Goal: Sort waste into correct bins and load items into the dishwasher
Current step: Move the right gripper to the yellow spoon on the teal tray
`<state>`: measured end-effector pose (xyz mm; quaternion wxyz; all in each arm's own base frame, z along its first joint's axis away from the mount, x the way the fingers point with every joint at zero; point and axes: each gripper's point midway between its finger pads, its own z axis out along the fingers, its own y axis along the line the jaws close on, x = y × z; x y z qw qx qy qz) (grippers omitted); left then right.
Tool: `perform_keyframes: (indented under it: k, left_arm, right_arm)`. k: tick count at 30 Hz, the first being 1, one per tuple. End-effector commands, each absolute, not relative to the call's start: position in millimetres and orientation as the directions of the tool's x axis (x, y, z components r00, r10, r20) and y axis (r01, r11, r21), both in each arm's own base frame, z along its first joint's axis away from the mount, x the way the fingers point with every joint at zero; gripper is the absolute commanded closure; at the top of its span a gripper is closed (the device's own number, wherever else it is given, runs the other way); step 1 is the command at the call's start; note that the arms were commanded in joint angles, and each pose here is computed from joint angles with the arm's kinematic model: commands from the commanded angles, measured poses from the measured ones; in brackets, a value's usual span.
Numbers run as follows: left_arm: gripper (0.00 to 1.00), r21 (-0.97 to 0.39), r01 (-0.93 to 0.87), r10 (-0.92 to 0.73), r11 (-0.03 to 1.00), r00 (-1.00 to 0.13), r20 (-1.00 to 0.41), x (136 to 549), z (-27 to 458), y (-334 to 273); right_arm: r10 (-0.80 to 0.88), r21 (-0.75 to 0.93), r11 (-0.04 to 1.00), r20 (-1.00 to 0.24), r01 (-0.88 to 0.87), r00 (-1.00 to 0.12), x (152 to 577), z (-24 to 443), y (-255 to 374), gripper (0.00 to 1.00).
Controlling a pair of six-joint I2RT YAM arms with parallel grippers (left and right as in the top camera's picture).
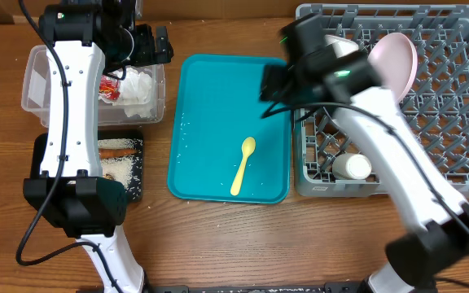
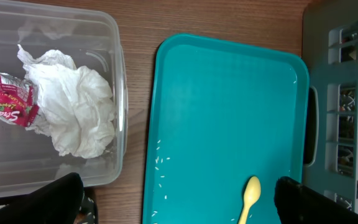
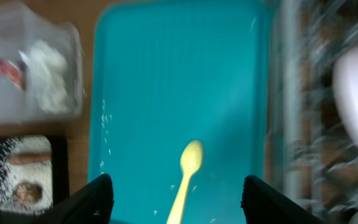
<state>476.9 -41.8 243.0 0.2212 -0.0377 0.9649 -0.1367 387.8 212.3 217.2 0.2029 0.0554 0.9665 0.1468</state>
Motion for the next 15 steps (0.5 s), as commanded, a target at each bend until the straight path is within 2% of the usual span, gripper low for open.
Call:
perform_keyframes:
  k: [1, 2, 7, 15]
  left_arm:
    - [0.0, -0.286, -0.013, -0.141, 0.958, -0.89, -0.433, 478.1, 250.5, -42.5]
    - [0.0, -0.286, -0.013, -0.141, 0.958, -0.89, -0.433, 478.1, 250.5, -42.5]
    - [0.0, -0.286, -0.013, -0.141, 0.958, -0.89, -0.433, 478.1, 250.5, -42.5]
    - [0.0, -0.286, -0.013, -0.141, 0.958, -0.89, -0.433, 478.1, 250.5, -42.5]
  right_arm:
    - [0.274, 0.32, 0.926, -0.204, 0.201, -0.94, 370.0, 157.4, 226.9, 0.35]
    - [0.285, 0.307, 0.924, -0.16, 0.227, -0.945, 362.8, 134.0, 228.3, 0.36]
    - [0.267, 0.332, 0.916, -0.08, 0.227, -0.96, 346.3, 97.1, 234.3, 0.37]
    - [0.248, 0.402, 0.893, -0.066, 0.201, -0.967, 339.7, 62.3, 246.8, 0.41]
